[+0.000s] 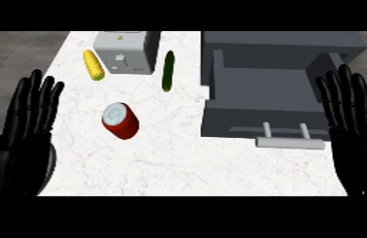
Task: Pick up the can, place it into the drawer and close the drawer
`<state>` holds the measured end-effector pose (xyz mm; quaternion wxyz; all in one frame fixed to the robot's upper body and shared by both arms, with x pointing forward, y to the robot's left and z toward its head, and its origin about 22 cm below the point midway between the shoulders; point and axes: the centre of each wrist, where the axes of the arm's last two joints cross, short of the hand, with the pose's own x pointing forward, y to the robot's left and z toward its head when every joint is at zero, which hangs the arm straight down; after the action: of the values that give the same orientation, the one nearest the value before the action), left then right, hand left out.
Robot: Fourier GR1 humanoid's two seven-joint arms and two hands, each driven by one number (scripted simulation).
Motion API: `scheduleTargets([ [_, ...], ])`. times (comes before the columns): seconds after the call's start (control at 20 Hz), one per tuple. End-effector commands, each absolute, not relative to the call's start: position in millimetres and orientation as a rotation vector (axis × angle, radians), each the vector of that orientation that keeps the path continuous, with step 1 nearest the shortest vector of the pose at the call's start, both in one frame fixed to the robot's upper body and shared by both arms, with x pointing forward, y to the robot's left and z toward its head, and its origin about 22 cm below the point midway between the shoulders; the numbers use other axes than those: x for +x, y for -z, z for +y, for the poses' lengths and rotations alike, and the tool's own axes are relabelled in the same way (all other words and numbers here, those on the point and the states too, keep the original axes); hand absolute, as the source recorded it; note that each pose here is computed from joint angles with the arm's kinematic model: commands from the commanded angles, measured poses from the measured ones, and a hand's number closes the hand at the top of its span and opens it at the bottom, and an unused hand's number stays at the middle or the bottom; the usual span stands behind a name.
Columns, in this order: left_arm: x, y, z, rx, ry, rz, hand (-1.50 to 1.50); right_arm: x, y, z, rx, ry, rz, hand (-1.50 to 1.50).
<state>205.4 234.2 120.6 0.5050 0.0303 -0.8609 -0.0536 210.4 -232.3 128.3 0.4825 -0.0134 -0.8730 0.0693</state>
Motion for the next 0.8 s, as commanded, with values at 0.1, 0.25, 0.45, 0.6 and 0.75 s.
scheduleTargets([
  [0.1,216.1,-126.2,212.3,0.093,0.086,-2.145,-1.50,220.6,-138.8,-239.1,-0.046,-0.142,-2.157,-1.50],
  [0.25,255.2,-130.8,186.0,0.108,0.084,-2.143,-1.50,202.5,-132.5,-231.4,-0.083,-0.094,-2.143,-1.50],
  [0.45,239.6,-101.9,193.0,0.244,-0.020,-1.733,-1.50,205.2,-108.9,-249.6,-0.146,-0.036,-1.801,-1.50],
  [0.6,236.3,-118.1,187.0,0.257,-0.005,-1.699,-1.50,194.4,-113.2,-262.9,-0.158,-0.019,-1.783,-1.50],
  [0.75,240.6,-119.3,161.3,0.250,-0.015,-1.708,-1.50,192.5,-87.9,-268.2,-0.149,-0.011,-1.780,-1.50],
])
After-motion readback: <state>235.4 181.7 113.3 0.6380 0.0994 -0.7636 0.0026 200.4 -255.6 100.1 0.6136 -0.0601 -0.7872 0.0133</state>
